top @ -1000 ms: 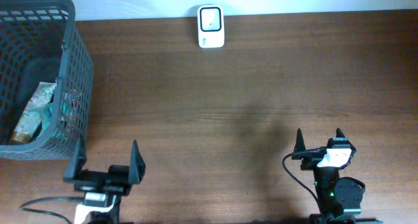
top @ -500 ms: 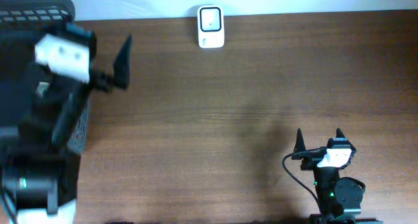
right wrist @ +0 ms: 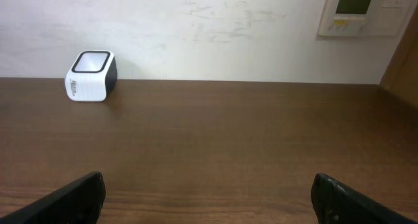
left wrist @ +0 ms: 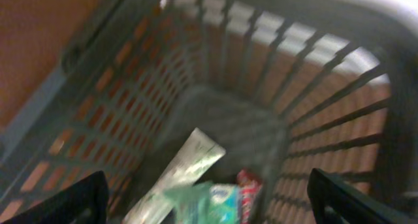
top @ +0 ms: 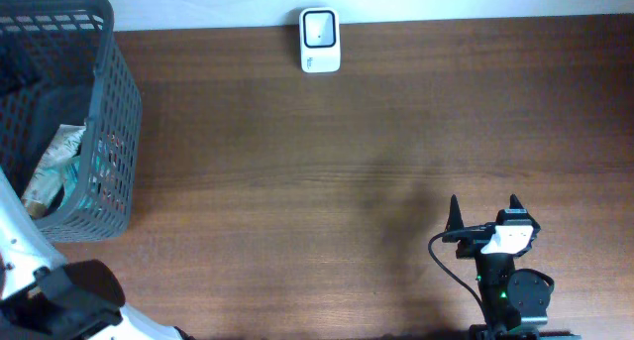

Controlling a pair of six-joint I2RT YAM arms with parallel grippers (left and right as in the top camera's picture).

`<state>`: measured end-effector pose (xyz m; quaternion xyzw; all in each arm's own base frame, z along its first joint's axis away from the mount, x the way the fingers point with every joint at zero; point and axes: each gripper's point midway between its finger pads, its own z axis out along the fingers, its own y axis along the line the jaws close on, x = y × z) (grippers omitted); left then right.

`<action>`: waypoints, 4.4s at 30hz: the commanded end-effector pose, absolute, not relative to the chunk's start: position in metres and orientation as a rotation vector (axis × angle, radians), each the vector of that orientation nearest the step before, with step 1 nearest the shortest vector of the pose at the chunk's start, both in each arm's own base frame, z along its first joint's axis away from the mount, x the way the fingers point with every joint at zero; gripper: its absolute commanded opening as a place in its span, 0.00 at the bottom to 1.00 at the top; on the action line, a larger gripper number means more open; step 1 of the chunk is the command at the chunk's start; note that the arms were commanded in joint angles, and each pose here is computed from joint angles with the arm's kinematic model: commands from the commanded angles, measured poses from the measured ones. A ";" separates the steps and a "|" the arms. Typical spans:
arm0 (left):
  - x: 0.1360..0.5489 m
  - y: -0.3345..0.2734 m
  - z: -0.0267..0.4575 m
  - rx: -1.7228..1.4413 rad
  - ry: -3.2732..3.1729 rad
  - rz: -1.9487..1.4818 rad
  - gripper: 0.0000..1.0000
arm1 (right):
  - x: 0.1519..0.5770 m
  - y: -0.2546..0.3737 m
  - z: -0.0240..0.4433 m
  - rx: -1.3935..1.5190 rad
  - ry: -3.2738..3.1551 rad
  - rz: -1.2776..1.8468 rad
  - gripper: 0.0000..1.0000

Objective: Scan the item barcode
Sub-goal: 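Reach the left gripper into the grey basket and grasp the white tube, then carry the white tube with the left gripper and place it near the scanner, then reach the left gripper into the basket and grasp the teal wipes pack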

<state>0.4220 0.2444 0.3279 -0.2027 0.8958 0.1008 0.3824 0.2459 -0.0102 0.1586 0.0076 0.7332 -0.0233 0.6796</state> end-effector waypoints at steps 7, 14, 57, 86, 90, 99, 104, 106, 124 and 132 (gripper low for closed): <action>0.398 0.276 0.185 -0.343 2.829 0.468 0.88 | 0.246 -0.012 0.155 0.024 1.653 -0.057 0.99; 0.403 0.296 0.139 -0.123 2.953 0.571 0.77 | 0.246 -0.012 0.155 0.025 1.653 -0.057 0.99; 0.432 0.033 0.529 -0.353 1.768 -0.875 0.00 | 0.246 -0.012 0.155 0.025 1.653 -0.057 0.99; 0.525 -0.258 0.175 -0.055 2.640 -0.480 0.39 | 0.246 -0.012 0.155 0.025 1.653 -0.057 0.99; 0.552 -0.178 0.358 -0.096 2.179 -0.508 0.59 | 0.246 -0.012 0.155 0.025 1.653 -0.057 0.99; 0.466 0.194 0.457 -0.808 1.813 0.048 0.95 | 0.246 -0.012 0.155 0.024 1.653 -0.057 0.99; 0.388 0.296 0.356 -1.225 2.052 0.265 0.95 | 0.246 -0.012 0.155 0.025 1.653 -0.057 0.99; 0.371 0.304 0.305 -1.345 2.206 0.249 0.96 | 0.246 -0.012 0.155 0.025 1.653 -0.057 0.99; 0.321 0.224 0.050 -1.363 2.986 -0.049 0.84 | 0.246 -0.012 0.155 0.024 1.653 -0.057 0.99; 0.342 0.252 0.088 -1.313 2.874 0.084 0.00 | 0.246 -0.012 0.155 0.025 1.653 -0.057 0.99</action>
